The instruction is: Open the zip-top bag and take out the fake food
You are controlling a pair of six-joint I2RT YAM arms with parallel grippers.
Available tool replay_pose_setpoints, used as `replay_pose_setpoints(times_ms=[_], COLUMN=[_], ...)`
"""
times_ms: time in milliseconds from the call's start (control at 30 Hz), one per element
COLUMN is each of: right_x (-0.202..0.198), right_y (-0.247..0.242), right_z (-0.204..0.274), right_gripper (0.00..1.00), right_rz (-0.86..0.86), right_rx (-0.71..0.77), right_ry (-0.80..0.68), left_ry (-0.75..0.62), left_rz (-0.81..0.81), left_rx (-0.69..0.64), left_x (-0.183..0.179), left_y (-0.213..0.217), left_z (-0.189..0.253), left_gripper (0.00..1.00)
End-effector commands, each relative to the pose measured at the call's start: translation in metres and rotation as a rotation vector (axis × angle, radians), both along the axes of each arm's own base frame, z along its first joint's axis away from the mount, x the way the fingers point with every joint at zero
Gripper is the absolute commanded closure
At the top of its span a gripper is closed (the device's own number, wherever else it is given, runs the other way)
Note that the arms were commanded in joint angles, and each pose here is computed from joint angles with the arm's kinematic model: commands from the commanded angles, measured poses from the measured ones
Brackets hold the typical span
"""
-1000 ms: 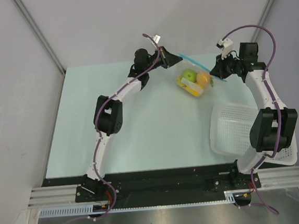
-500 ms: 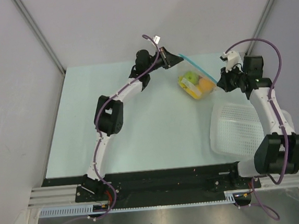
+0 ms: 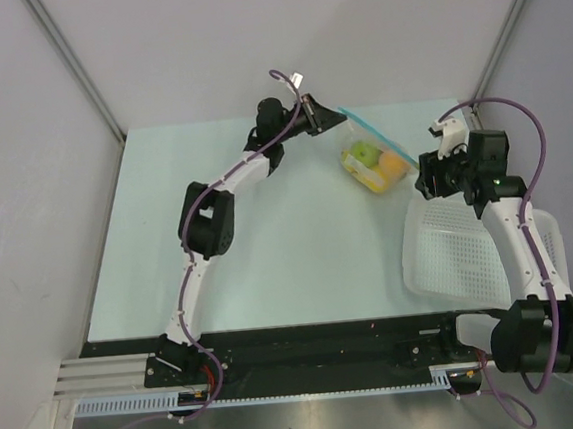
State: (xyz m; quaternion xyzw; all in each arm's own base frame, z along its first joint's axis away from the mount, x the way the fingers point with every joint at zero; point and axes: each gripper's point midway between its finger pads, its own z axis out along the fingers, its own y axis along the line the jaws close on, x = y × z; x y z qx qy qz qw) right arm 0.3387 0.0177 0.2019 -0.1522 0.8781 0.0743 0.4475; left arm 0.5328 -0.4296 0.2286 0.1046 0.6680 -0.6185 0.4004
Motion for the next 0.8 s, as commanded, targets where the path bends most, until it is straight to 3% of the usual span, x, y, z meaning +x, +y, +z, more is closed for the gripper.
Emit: replay_pose_setpoints(times_ms=[0,167,400,533,667,767], right_x=[0.02,0.058,0.097,0.119,0.137,0.138], right_y=[0.02,0.035,0.062,0.088,0.107,0.125], right_z=[0.046,0.078,0.085,0.081,0.053,0.035], right_gripper=[0.37,0.36,0.37,0.46,0.48,0.63], right_rz=[0.003,0.069,0.142,0.203,0.254,0.313], right_rx=[0.121,0.167,0.211,0.279,0.251,0.209], right_ry=[-0.129,-0.207,-0.205,-0.177,-0.091,-0.034], left_ry=[-0.108,-0.167,-0.231,-0.235,-0.21,-0.194], left_rz=[-0.031,-0.135,-0.223,-0.256,-0.28,-0.282], left_rx=[-0.08,-0.154,-0.132,-0.116,-0.135,-0.139], left_x=[0.0,-0.02,-0.04,-0.054,-0.06,-0.06], left_y=[0.011,0.008,0.001,-0.01,-0.011,-0.012], left_z=[0.049,0.055,0.052,0.044,0.035,0.026], left_gripper=[1.0,1.0,1.0,1.0,1.0,1.0])
